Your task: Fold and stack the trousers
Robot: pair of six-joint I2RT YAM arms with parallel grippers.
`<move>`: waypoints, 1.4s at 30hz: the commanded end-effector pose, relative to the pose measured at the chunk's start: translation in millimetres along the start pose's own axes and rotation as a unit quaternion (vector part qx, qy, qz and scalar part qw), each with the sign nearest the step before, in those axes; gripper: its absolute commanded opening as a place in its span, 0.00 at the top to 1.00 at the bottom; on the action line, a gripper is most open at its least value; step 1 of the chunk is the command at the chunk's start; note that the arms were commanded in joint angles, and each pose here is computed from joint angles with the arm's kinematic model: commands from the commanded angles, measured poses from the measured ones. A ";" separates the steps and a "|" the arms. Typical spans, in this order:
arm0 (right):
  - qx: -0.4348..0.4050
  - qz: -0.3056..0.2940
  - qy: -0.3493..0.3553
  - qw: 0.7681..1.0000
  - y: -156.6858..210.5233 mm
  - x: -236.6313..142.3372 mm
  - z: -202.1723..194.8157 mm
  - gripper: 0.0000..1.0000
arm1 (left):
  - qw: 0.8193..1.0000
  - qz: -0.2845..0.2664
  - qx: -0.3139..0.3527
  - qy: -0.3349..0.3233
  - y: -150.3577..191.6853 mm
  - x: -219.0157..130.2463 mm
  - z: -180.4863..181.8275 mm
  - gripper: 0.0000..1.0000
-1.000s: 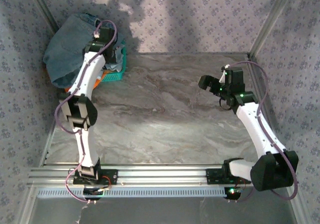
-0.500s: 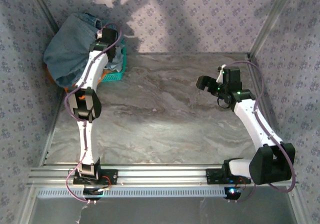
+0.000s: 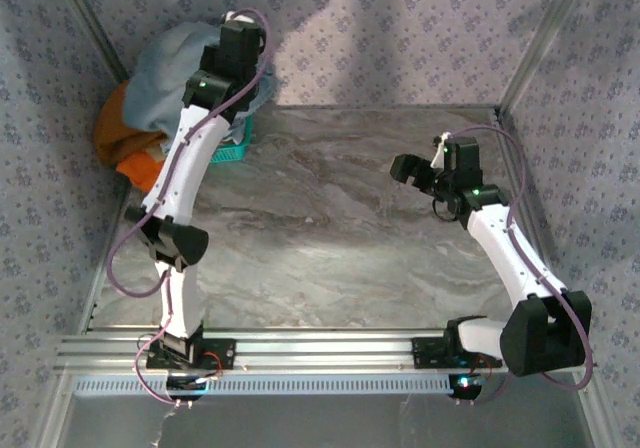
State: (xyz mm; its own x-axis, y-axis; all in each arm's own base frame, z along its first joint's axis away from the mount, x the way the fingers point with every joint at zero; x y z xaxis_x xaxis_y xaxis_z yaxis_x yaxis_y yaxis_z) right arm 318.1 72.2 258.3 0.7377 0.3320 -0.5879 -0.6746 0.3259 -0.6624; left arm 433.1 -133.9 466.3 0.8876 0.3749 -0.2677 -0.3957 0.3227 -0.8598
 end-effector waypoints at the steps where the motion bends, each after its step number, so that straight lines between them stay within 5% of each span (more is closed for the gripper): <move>1: 0.015 -0.012 0.002 1.000 -1.1 -3.5 -4.9 0.05 | 0.994 -0.097 -0.041 0.021 -46.8 -64.5 25.8 1.00; 8: 0.038 -0.026 0.019 0.999 -9.6 -12.9 -18.7 0.06 | 0.966 -0.186 -0.033 0.174 -71.3 -175.8 -41.0 1.00; 15: 0.071 -0.050 0.059 0.994 -13.6 -34.4 -45.7 0.06 | 0.920 -0.128 -0.049 0.368 -33.1 -225.7 -114.4 1.00; 18: 0.086 -0.052 0.076 0.992 -10.0 -40.7 -58.5 0.05 | 0.910 -0.130 -0.052 0.389 -4.0 -250.1 -131.1 1.00; 21: 0.106 -0.050 0.089 0.989 -3.6 -41.9 -69.3 0.05 | 0.899 -0.078 -0.097 0.421 44.6 -244.2 -143.6 1.00; 28: 0.112 -0.027 0.071 0.991 7.7 -31.1 -67.5 0.04 | 0.916 0.064 -0.169 0.357 166.6 -188.5 -115.3 1.00; 29: 0.111 -0.019 0.069 0.991 11.2 -28.6 -66.3 0.03 | 0.921 0.084 -0.171 0.340 185.5 -181.3 -106.5 0.89; 33: 0.100 0.003 0.071 0.992 21.7 -23.2 -62.4 0.02 | 0.932 0.150 -0.149 0.295 242.0 -168.5 -73.6 0.07; 37: 0.096 0.022 0.085 0.992 32.3 -19.4 -64.5 0.02 | 0.946 0.165 -0.095 0.262 244.3 -173.6 -45.9 0.00; 42: 0.104 0.029 0.134 0.985 39.9 -22.6 -78.1 0.02 | 0.965 0.125 0.044 0.227 198.1 -186.2 -60.8 0.00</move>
State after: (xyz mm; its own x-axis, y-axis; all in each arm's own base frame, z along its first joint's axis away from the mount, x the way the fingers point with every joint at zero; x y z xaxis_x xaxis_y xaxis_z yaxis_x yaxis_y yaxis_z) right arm 285.3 17.2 222.3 0.7088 0.1863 -0.6804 -0.6684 0.4858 -0.5632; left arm 200.8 -176.5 295.2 0.7278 -0.0485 -0.6841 -0.6662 0.1867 -0.7220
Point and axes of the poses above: each hand's point on the last joint's axis, 136 mm out from that joint toward the fingers, its own x axis out along the fingers, its own z axis along the line the jaws close on, y = z × x, the point moved 7 cm from there along -x, back along the fingers, and after that the axes turned 2 degrees about -x, right-handed, at the moved point
